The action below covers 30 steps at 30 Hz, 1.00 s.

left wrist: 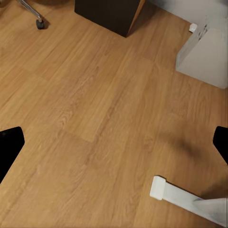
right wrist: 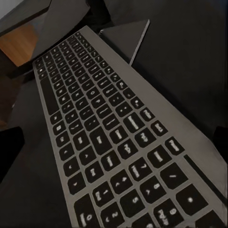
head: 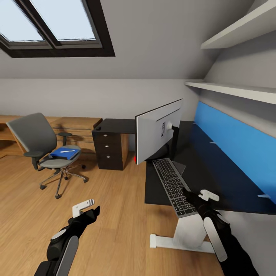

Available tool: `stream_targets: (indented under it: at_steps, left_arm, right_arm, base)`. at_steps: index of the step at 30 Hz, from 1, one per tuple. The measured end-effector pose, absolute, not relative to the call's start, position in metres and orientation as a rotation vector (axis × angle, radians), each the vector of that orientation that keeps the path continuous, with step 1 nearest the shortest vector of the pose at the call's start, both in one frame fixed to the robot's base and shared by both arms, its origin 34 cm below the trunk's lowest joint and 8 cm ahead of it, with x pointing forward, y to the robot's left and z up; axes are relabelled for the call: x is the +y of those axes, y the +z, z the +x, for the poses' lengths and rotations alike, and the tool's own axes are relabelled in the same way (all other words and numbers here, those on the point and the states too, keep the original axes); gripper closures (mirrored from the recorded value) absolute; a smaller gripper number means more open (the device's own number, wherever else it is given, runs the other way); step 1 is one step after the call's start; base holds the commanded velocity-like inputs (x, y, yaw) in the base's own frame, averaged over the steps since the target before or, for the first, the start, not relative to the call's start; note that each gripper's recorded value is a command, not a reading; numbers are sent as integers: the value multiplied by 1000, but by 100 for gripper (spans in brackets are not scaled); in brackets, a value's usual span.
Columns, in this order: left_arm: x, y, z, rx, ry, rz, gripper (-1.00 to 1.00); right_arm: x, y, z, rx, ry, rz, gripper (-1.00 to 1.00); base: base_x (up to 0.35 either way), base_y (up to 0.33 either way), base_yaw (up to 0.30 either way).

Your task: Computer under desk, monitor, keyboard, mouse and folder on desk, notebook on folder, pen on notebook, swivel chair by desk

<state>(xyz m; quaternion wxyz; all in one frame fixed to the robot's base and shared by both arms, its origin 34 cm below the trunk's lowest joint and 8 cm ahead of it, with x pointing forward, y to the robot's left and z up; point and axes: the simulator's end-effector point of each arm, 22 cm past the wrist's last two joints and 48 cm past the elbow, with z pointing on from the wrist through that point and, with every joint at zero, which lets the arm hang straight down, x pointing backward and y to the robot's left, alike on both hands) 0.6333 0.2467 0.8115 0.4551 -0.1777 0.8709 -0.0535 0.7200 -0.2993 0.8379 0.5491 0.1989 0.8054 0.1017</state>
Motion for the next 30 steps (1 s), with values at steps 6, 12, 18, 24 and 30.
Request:
stream_targets:
  at_steps: [6,12,18,24,30]
  left_arm:
    - [246,813,634,2145,-135,-444,-100]
    - [246,813,634,2145,-135,-445,-100]
    - [246,813,634,2145,-135,-444,-100]
    - [246,813,634,2145,-136,-444,-100]
    - [246,813,634,2145,-136,-444,-100]
  right_arm:
    - [-305,836,719,1908,227,469,-100]
    - [-307,836,718,1908,224,470,-100]
    - [-307,837,719,1907,224,469,-100]
    - [-307,836,719,1907,224,469,-100]
    - [-307,836,719,1907,224,469,-100]
  base:
    - [0,0,0]
    - [0,0,0]
    - [0,0,0]
    - [-117,0,0]
    - [-283,0,0]
